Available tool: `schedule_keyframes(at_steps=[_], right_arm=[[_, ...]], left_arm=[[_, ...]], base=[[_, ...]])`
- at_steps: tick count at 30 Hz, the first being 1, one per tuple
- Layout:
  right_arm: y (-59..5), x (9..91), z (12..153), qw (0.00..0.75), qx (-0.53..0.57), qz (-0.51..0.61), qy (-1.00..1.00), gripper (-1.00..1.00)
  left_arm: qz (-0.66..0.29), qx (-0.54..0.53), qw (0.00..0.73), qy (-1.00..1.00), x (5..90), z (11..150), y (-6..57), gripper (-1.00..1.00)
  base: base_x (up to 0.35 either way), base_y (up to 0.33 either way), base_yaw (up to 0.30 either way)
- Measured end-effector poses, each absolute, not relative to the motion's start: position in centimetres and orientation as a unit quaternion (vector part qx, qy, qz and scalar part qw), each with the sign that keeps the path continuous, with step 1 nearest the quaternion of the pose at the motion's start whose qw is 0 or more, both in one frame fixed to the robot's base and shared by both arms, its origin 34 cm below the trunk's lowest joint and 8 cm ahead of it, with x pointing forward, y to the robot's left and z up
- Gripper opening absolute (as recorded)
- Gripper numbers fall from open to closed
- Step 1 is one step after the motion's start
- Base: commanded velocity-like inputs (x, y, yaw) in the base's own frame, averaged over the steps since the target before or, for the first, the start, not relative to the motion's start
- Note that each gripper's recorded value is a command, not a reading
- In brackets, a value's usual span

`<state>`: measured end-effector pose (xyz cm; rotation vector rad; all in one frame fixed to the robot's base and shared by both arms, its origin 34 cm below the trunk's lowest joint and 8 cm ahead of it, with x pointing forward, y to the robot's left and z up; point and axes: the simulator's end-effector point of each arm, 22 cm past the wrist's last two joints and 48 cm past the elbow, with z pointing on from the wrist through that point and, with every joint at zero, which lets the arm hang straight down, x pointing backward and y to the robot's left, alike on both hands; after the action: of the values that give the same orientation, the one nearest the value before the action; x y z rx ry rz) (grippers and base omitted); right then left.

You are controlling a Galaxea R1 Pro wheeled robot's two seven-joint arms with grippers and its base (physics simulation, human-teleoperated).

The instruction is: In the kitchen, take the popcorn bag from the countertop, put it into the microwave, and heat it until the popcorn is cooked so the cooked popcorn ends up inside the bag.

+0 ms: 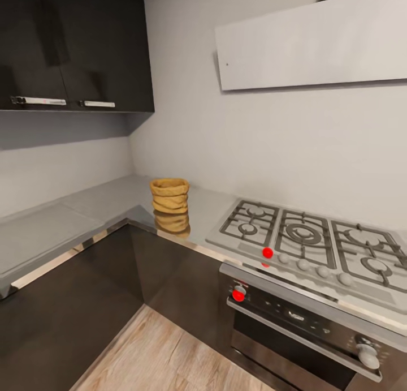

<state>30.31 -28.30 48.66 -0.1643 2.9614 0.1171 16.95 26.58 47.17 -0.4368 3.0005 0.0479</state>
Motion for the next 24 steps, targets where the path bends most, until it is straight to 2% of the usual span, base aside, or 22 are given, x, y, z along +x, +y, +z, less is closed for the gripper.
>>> schedule_keyframes(at_steps=[24], right_arm=[[-28.8, 29.2, 51.9, 0.073, -0.055, 0.035, 0.995, 1.0]], left_arm=[[0.018, -0.145, 0.041, 0.988, 15.7, 50.7, 26.7, 1.0]], base=[[0.0, 0.0, 0.0]])
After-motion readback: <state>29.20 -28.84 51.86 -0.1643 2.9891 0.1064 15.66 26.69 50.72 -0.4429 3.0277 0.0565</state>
